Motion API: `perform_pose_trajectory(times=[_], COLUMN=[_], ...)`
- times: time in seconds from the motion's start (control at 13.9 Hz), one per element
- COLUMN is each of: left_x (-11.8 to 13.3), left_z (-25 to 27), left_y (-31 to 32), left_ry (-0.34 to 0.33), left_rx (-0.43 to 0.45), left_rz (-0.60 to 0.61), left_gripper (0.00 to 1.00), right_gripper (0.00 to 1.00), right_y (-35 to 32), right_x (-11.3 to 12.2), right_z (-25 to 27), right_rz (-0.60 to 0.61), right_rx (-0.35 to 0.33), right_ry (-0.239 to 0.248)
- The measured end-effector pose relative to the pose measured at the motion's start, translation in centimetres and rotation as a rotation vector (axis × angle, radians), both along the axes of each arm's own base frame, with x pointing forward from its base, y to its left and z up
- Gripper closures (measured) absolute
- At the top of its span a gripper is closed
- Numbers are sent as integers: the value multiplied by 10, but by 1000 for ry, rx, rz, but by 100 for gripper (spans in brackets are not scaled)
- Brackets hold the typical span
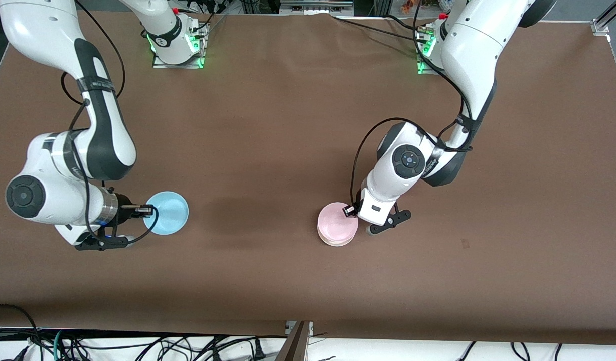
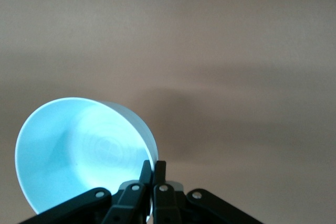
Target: Stack pink and blue bowls on white bowl
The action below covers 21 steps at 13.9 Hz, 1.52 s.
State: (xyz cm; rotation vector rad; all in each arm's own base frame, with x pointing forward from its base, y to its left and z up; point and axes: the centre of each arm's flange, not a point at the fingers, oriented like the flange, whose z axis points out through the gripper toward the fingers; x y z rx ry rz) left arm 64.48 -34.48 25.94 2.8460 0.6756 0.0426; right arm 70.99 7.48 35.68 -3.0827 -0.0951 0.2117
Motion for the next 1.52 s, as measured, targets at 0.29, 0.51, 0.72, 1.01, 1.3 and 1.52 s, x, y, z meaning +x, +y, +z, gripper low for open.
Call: perform_pose_trajectory(times=[0.29,0.51,0.72,1.01,1.3,1.52], left_x=[1,0,1,3,7,13], left_z=[-5,-11,-12,-11,-5,7], left_y=[-1,-3,-2,-1,-2,-3], left_ry=[-6,-9,-13,-16,-30,-51], left_rx=[3,11,15,15,9,-3], left_rz=[8,11,18,22,27,31], left_gripper=[97,97,97,63,56,87], right_gripper=[98,98,98,98,98,98], right_y=[2,7,10,11,12,22], right_x=[0,0,0,0,0,-2], right_z=[41,45,45,46,46,46], right_rz=[10,16,11,10,8,8], right_rx=[0,1,25,34,38,46], right_ry=[29,28,32,34,35,37])
